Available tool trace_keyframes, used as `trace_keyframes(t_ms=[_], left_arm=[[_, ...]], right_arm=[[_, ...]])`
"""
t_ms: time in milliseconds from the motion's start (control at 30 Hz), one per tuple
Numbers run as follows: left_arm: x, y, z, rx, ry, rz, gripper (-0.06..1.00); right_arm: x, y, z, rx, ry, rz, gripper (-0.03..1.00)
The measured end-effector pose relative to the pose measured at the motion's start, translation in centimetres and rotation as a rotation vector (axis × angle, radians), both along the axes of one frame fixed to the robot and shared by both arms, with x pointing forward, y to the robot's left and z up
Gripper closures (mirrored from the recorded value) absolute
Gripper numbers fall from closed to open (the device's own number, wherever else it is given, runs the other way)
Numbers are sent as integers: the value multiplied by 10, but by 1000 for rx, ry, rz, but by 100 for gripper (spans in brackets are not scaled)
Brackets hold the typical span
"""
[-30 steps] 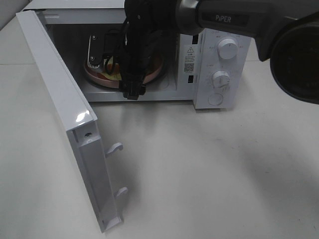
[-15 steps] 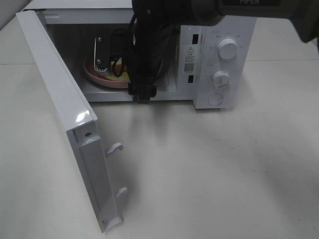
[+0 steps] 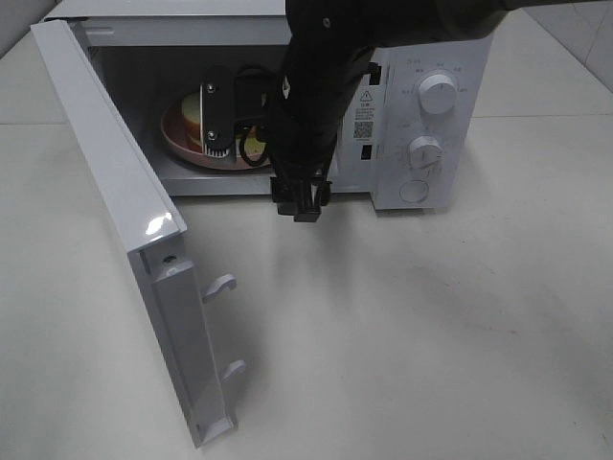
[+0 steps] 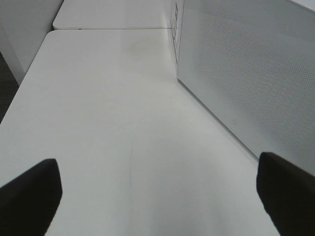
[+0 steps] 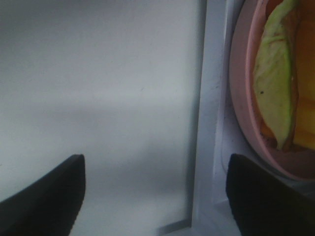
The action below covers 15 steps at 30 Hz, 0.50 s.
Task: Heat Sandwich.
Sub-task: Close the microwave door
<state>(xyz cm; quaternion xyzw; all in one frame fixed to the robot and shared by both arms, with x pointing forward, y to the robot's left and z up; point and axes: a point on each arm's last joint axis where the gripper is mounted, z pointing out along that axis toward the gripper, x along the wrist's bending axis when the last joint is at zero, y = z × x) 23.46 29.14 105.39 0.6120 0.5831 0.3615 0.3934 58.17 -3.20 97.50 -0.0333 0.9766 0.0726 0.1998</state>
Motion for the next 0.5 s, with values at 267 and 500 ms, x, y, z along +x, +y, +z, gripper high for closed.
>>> trace_keyframes(t_ms=[267, 500], left_arm=[[0, 0, 0, 0, 0, 0, -5], [0, 0, 0, 0, 0, 0, -5]], right_arm=[[-32, -25, 9, 0, 9, 0, 20], [-55, -43, 25, 33, -22, 2, 20]])
